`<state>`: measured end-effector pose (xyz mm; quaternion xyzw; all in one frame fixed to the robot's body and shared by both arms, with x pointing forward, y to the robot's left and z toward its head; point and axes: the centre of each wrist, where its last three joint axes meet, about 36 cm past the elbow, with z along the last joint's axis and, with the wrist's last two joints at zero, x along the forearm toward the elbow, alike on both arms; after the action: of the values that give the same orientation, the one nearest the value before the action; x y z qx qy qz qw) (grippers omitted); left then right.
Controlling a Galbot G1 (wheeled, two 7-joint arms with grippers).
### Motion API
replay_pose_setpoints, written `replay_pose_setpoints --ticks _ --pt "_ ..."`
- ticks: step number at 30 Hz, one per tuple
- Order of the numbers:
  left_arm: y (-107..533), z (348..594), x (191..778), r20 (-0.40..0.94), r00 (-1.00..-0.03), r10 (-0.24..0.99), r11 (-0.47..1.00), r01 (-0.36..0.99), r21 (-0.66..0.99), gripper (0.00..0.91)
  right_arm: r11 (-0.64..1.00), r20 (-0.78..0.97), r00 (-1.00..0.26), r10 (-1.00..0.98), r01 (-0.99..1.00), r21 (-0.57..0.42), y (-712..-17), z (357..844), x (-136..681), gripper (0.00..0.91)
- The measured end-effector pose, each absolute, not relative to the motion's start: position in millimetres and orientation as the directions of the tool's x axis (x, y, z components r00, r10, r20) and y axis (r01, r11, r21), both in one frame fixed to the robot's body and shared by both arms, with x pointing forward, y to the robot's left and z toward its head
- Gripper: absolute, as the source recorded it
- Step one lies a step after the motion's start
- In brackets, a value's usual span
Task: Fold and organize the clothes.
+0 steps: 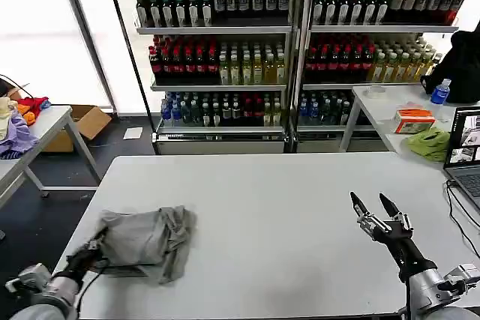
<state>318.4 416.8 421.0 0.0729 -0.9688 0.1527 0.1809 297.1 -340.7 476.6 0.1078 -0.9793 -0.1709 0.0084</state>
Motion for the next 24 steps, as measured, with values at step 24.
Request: replay_pose_setpoints --ticks 24 --pt "381.5 534.9 336.2 0.256 -0.966 -0.025 0.983 -0.071 -0.169 0.010 0.926 -0.029 -0.978 -0.205 -0.203 0.318 -341.6 472.9 297.6 0.907"
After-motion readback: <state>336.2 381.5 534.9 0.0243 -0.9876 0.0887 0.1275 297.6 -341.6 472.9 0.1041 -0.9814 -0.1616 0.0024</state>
